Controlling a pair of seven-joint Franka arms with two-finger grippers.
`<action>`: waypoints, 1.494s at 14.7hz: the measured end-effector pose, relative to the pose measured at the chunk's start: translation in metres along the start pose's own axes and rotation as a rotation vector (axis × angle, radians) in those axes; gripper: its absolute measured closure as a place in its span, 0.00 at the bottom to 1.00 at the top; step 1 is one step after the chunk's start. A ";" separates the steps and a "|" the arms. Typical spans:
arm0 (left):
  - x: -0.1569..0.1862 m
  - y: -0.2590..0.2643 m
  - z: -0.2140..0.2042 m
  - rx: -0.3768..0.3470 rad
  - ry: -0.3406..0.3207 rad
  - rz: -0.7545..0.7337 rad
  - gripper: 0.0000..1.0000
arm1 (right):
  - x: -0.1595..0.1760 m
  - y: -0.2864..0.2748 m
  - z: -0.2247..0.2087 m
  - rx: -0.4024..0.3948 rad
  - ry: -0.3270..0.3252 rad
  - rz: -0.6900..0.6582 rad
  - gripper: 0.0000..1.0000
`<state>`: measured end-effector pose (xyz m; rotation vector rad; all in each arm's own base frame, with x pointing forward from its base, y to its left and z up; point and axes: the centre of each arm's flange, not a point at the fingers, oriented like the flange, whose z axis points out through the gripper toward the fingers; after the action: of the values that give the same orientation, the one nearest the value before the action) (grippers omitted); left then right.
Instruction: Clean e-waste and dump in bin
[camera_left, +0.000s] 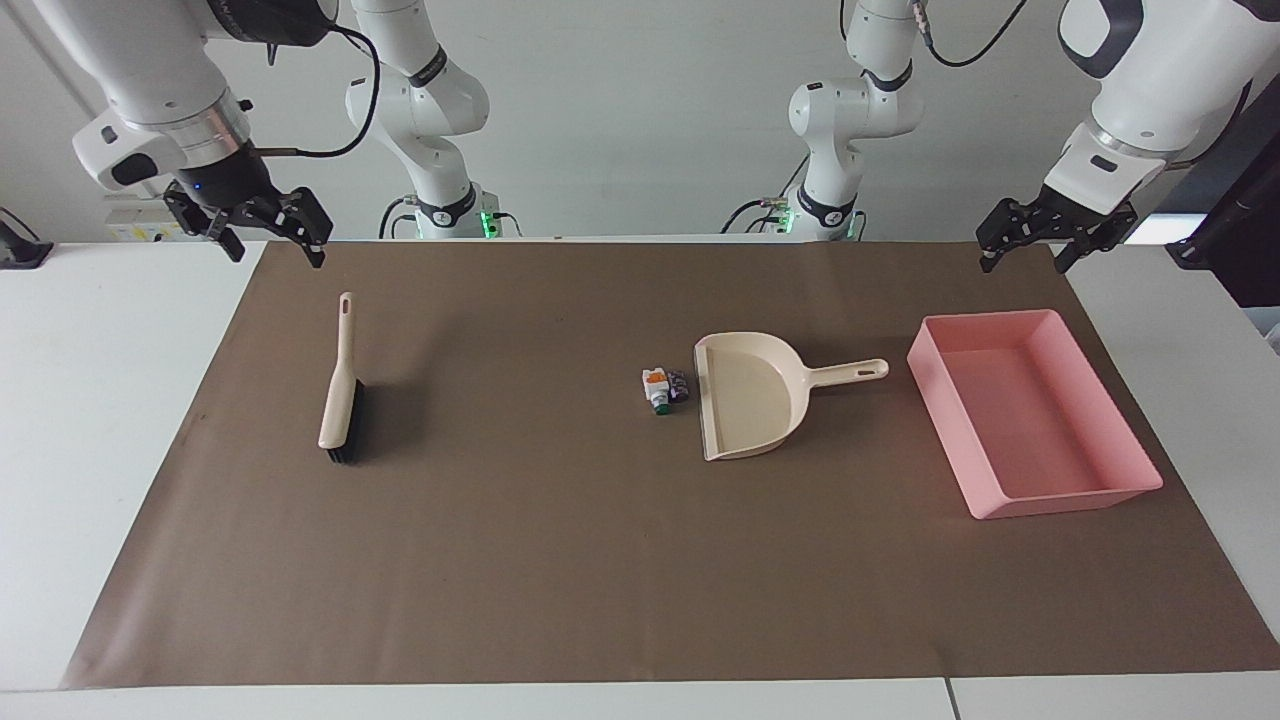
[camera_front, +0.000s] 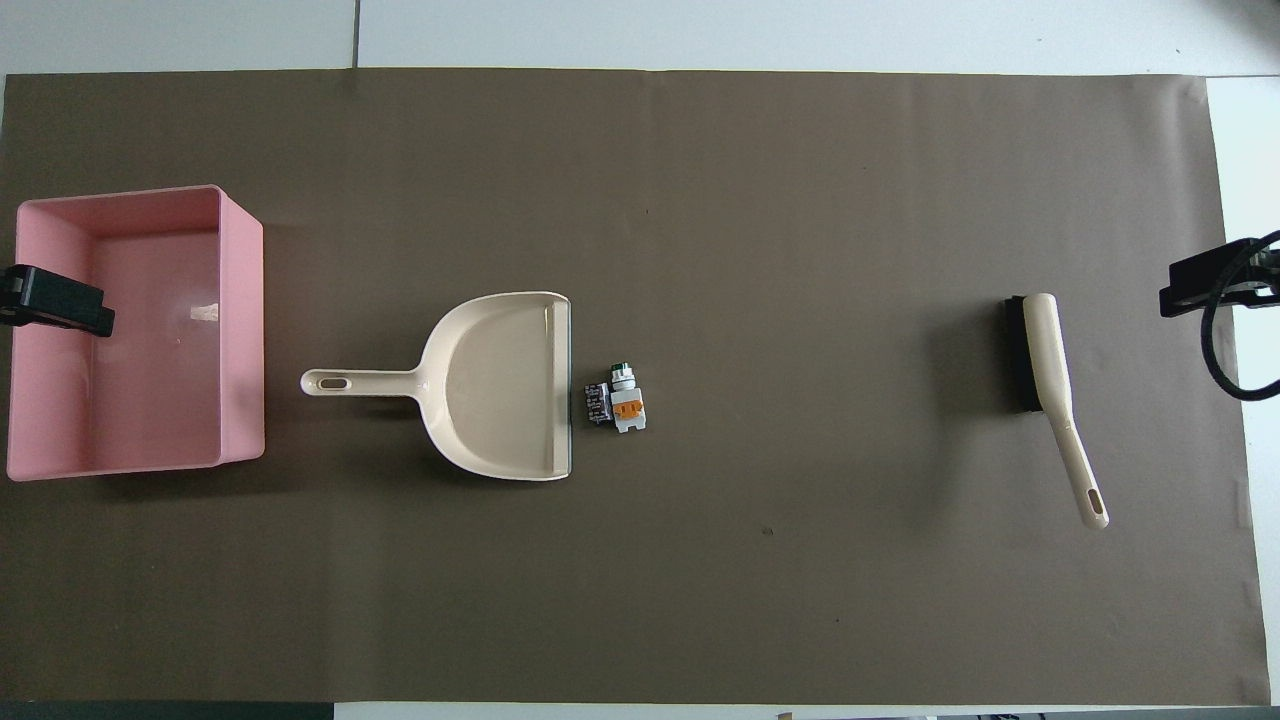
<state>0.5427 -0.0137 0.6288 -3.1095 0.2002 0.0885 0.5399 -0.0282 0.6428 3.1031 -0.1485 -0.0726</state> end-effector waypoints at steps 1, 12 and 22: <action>0.000 0.000 0.000 0.000 0.000 0.000 0.01 | 0.000 0.000 0.000 0.000 0.000 0.000 0.00; -0.001 -0.003 0.001 0.000 -0.008 -0.005 0.00 | 0.000 0.000 0.000 0.000 0.000 0.000 0.00; -0.002 0.000 0.002 0.000 -0.017 0.010 0.01 | 0.001 0.000 0.008 -0.001 -0.012 -0.001 0.00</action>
<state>0.5409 -0.0130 0.6269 -3.1071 0.2149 0.1155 0.5402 -0.0283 0.6351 3.1026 -0.1480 -0.0911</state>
